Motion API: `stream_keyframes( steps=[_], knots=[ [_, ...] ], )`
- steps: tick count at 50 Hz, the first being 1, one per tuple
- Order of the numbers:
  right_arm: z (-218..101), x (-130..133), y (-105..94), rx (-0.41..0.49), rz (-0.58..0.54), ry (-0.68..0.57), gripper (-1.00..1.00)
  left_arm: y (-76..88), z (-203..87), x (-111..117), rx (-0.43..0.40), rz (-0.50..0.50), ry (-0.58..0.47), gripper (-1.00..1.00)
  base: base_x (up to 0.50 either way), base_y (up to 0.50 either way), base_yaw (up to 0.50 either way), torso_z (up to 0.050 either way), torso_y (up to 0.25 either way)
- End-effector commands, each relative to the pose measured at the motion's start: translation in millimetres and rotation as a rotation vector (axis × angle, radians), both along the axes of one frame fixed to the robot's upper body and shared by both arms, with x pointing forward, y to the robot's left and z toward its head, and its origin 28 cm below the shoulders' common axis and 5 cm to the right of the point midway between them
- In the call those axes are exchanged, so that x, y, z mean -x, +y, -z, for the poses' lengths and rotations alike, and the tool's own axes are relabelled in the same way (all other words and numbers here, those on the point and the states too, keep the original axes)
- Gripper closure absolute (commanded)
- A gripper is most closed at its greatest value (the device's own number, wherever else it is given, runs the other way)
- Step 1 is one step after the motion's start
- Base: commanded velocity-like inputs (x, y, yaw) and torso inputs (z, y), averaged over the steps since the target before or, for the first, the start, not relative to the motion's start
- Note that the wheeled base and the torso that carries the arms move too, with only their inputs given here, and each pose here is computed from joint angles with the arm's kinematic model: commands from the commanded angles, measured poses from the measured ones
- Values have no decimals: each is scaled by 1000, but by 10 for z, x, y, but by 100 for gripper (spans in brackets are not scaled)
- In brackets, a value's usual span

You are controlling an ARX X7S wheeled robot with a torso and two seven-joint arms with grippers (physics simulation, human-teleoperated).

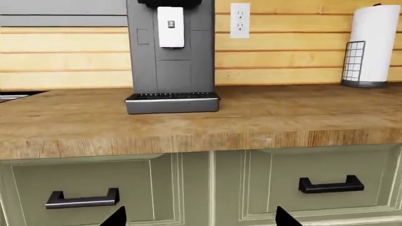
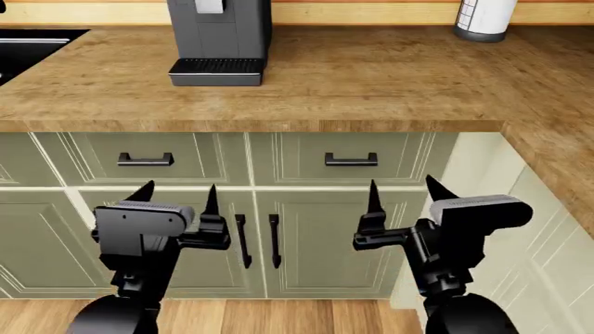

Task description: Pick the mug from the cabinet, place it under the coffee machine dispenser, and press the start button.

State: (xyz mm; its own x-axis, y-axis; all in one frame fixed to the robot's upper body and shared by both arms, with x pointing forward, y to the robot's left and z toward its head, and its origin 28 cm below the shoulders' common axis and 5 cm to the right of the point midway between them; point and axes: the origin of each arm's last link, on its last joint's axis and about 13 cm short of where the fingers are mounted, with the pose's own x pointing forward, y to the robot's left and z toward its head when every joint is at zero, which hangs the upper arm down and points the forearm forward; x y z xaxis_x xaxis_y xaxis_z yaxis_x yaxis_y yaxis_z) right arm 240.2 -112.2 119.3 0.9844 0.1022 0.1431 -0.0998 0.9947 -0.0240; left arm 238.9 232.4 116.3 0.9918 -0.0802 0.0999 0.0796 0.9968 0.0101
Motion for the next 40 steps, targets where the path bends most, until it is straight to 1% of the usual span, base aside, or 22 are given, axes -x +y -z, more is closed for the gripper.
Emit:
stream_keyframes(
  steps=[1,6,10,19,27,34,40],
  knots=[
    [-552,-87,-51,33,-5,-71,-100,76,-442,-68,-5,20,-64,-100,0,0,0,0,0],
    [-772,-126,-83,57,10,-113,-100,110,-614,-100,28,47,-53,-100,0,0,0,0,0],
    [-935,-139,-116,83,21,-146,-100,157,-742,-138,28,42,-70,-100,0,0,0,0,0],
    [-1142,-189,-134,75,23,-173,-100,192,-1021,-153,24,57,-111,-100,0,0,0,0,0],
    [-1342,-179,-150,81,35,-216,-100,203,-1161,-142,19,79,-148,-100,0,0,0,0,0],
    [-1470,-172,-177,61,52,-238,-100,188,-1229,-147,18,103,-167,-100,0,0,0,0,0],
    [-1543,-172,-188,59,58,-256,-100,172,-1237,-161,44,139,-165,-100,0,0,0,0,0]
  ],
)
